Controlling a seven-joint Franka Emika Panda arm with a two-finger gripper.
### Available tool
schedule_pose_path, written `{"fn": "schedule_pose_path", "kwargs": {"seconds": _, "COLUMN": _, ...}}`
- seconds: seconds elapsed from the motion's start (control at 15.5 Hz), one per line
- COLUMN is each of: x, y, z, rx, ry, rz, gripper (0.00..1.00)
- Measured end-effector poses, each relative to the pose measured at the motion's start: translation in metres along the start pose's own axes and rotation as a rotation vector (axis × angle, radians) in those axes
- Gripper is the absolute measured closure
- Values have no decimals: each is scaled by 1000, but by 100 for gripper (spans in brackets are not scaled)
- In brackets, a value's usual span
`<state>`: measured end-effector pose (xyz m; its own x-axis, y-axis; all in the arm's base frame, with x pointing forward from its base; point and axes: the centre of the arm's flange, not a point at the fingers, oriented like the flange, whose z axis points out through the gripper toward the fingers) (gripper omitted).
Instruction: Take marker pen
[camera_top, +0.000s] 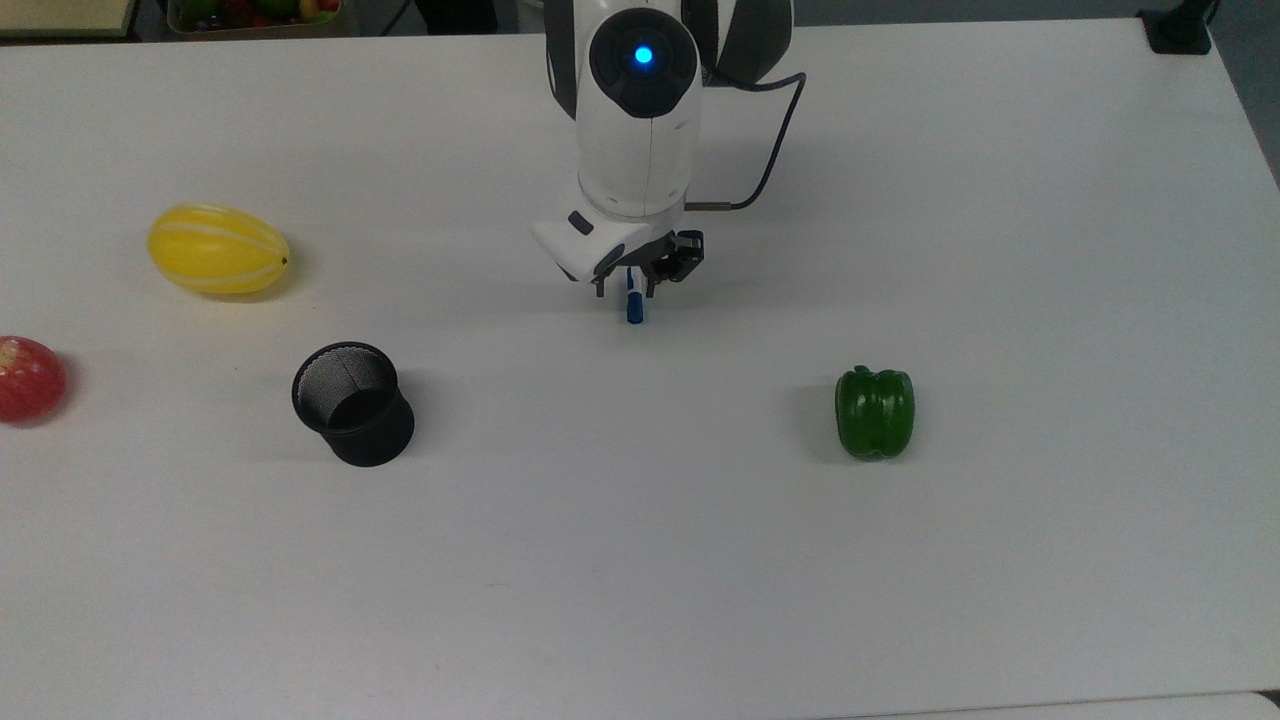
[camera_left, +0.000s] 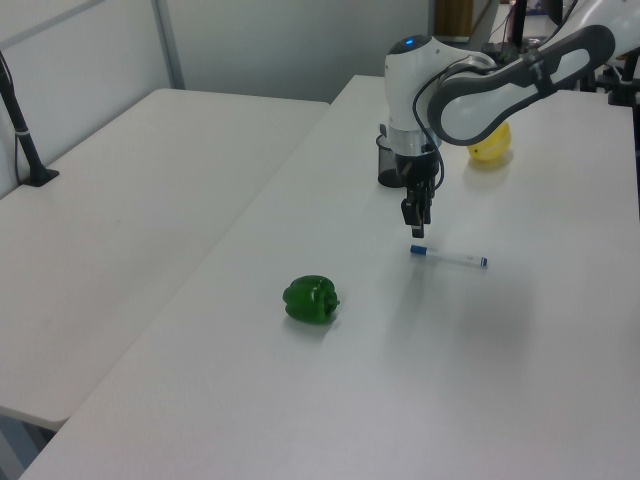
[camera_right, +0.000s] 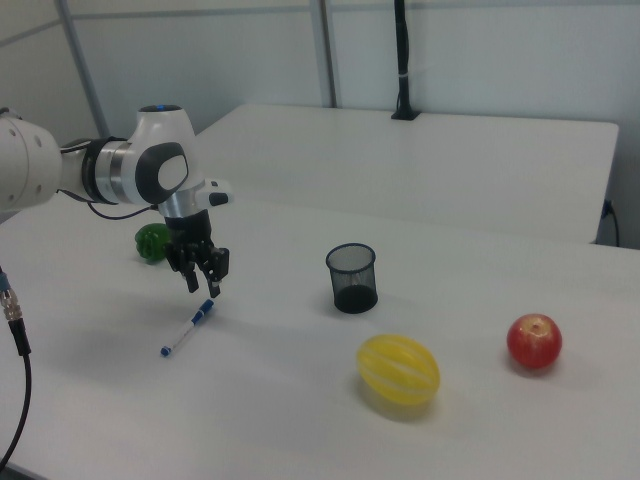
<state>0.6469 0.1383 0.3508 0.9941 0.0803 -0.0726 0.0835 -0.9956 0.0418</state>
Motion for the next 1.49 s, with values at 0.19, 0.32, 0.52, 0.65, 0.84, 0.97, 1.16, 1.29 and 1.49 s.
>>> {"fn": "schedule_pose_path", "kwargs": {"seconds": 0.19, "x": 0, "y": 0, "z": -1, "rx": -3, "ry": 3, "rz": -1, "gripper": 19}}
{"fn": "schedule_pose_path", "kwargs": {"seconds": 0.32, "x": 1, "y": 0, "z": -2, "rx": -3, "ry": 4, "rz": -2, "gripper": 0}}
{"fn": "schedule_pose_path", "kwargs": {"seconds": 0.52, "x": 2, "y": 0, "z": -7, "rx": -2, "ry": 15, "rz": -1, "gripper": 0}}
{"fn": "schedule_pose_path", "kwargs": {"seconds": 0.65, "x": 3, "y": 2, "z": -26, "rx": 0, "ry": 45, "rz": 2, "gripper": 0}}
{"fn": "schedule_pose_path", "kwargs": {"seconds": 0.84, "x": -9, "y": 14, "z": -76, "rx": -5, "ry": 65, "rz": -40, "gripper": 0}}
{"fn": "schedule_pose_path", "kwargs": {"seconds": 0.97, "x": -29, "y": 31, "z": -123, "rx": -9, "ry": 62, "rz": -67, "gripper": 0}}
{"fn": "schedule_pose_path", "kwargs": {"seconds": 1.16, "x": -67, "y": 63, "z": -188, "rx": -13, "ry": 69, "rz": -88, "gripper": 0}}
{"fn": "schedule_pose_path", "kwargs": {"seconds": 1.29, "x": -91, "y": 80, "z": -219, "rx": -14, "ry": 72, "rz": -101, "gripper": 0}}
{"fn": "schedule_pose_path", "kwargs": {"seconds": 1.49, "x": -117, "y": 94, "z": -246, "rx": -14, "ry": 65, "rz": -90, "gripper": 0}}
